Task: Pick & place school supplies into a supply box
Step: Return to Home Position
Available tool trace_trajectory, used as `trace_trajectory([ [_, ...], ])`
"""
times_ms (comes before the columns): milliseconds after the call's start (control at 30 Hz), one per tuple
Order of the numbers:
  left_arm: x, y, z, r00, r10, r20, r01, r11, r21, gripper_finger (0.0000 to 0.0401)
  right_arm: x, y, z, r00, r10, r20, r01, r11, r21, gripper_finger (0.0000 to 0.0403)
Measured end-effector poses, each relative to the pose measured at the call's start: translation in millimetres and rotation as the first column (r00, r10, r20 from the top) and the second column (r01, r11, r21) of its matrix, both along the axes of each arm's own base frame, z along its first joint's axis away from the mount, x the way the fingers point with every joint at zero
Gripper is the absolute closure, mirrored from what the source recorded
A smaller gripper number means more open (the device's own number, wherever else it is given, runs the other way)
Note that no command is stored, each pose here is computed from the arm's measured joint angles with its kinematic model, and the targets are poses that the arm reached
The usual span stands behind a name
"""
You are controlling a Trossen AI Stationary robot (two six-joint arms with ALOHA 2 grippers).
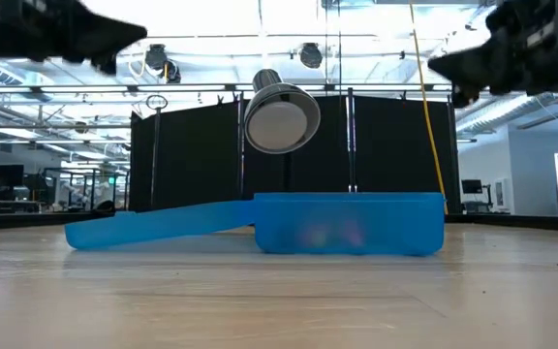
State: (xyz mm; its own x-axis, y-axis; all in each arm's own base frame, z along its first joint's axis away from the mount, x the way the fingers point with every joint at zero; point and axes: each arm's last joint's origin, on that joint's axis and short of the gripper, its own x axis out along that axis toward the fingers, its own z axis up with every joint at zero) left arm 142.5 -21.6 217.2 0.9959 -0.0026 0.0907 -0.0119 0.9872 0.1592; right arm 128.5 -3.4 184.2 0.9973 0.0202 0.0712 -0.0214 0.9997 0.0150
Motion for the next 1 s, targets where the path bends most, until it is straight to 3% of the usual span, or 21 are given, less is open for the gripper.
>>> trace_trajectory([
  [100, -7, 2, -17, 1.000, 0.006, -0.014, -0.006, 0.999, -0.033, 0.0399, 0, 0, -11, 0.999, 0.017, -0.046, -0.016, 1.000, 0.023, 0.0403],
  [233, -15, 4, -39, 1.000, -0.005, -0.024, 0.004, 0.999, -0.043, 0.0398, -2, 0, -2, 0.998, 0.015, 0.059, -0.016, 1.000, 0.016, 0.0403],
  [300, -17, 4, -44, 0.999, -0.006, -0.039, 0.004, 0.999, -0.043, 0.0398, -2, -1, -3, 0.999, 0.011, 0.051, -0.012, 1.000, 0.014, 0.0403],
  [567, -19, 4, -42, 1.000, 0.001, -0.022, -0.002, 1.000, -0.028, 0.0399, -2, -4, -3, 0.999, -0.018, 0.051, 0.019, 1.000, -0.009, 0.0403],
  [833, -28, 0, -22, 0.987, -0.008, 0.162, 0.008, 1.000, 0.003, 0.0399, -4, -4, -1, 0.998, -0.018, 0.063, 0.019, 1.000, -0.019, 0.0403],
  [1000, -35, -4, -27, 0.996, 0.028, 0.081, -0.029, 0.999, 0.013, 0.0400, -9, -3, 0, 0.997, 0.009, 0.074, -0.006, 0.999, -0.042, 0.0403],
])
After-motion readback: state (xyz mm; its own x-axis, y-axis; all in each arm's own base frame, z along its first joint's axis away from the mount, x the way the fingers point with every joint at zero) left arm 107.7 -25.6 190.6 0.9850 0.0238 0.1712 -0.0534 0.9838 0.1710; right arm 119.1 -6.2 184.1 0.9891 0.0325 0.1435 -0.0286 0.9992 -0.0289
